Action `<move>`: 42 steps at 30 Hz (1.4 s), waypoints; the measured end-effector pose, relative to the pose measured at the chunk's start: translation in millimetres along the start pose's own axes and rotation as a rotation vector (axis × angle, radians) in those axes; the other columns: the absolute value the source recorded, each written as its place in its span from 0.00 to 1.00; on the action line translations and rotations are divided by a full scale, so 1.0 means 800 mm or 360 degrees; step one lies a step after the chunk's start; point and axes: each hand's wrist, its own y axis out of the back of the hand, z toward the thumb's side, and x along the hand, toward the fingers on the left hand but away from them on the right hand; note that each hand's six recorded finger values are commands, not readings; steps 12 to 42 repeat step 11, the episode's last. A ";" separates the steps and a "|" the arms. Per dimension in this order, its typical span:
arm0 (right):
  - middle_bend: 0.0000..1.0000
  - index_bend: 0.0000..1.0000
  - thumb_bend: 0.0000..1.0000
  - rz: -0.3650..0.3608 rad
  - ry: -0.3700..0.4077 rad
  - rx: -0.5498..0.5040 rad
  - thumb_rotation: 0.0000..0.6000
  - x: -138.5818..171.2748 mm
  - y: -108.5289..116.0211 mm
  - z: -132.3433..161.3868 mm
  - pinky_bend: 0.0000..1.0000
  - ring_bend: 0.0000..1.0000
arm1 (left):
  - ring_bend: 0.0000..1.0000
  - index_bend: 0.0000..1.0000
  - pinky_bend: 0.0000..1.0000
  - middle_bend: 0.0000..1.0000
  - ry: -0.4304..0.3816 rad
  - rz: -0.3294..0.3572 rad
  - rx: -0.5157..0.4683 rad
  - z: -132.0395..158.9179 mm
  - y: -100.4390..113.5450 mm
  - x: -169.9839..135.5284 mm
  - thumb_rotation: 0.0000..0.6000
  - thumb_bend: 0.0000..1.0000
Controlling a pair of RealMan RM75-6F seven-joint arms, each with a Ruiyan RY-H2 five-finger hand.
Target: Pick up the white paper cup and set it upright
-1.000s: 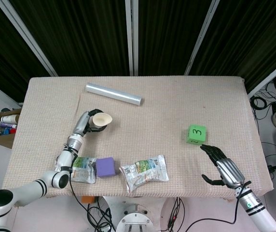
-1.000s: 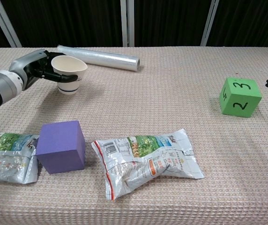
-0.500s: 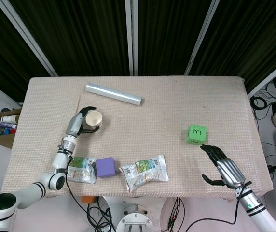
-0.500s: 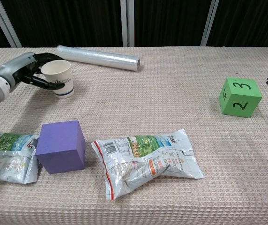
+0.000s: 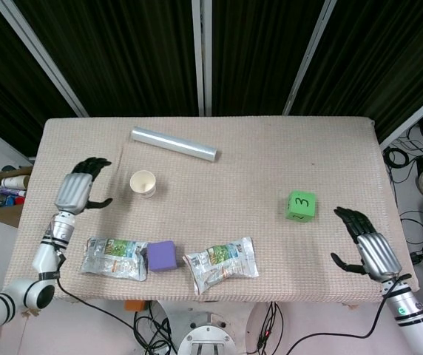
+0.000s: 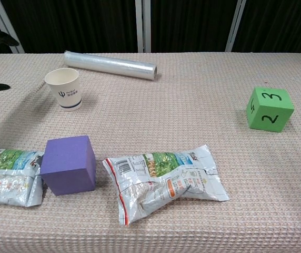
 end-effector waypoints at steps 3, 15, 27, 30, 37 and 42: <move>0.06 0.02 0.25 -0.0045 -0.0046 0.0011 1.00 0.004 0.018 -0.011 0.00 0.00 | 0.09 0.19 0.14 0.14 0.0109 0.0085 0.0179 -0.025 0.031 -0.047 1.00 0.16; 0.06 0.02 0.24 -0.0073 -0.0095 0.0020 1.00 0.011 0.029 -0.025 0.00 0.00 | 0.09 0.20 0.14 0.14 0.0374 0.0147 0.0370 -0.088 0.075 -0.182 1.00 0.16; 0.06 0.02 0.24 -0.0073 -0.0095 0.0020 1.00 0.011 0.029 -0.025 0.00 0.00 | 0.09 0.20 0.14 0.14 0.0374 0.0147 0.0370 -0.088 0.075 -0.182 1.00 0.16; 0.06 0.02 0.24 -0.0073 -0.0095 0.0020 1.00 0.011 0.029 -0.025 0.00 0.00 | 0.09 0.20 0.14 0.14 0.0374 0.0147 0.0370 -0.088 0.075 -0.182 1.00 0.16; 0.06 0.02 0.24 -0.0073 -0.0095 0.0020 1.00 0.011 0.029 -0.025 0.00 0.00 | 0.09 0.20 0.14 0.14 0.0374 0.0147 0.0370 -0.088 0.075 -0.182 1.00 0.16; 0.06 0.02 0.24 -0.0073 -0.0095 0.0020 1.00 0.011 0.029 -0.025 0.00 0.00 | 0.09 0.20 0.14 0.14 0.0374 0.0147 0.0370 -0.088 0.075 -0.182 1.00 0.16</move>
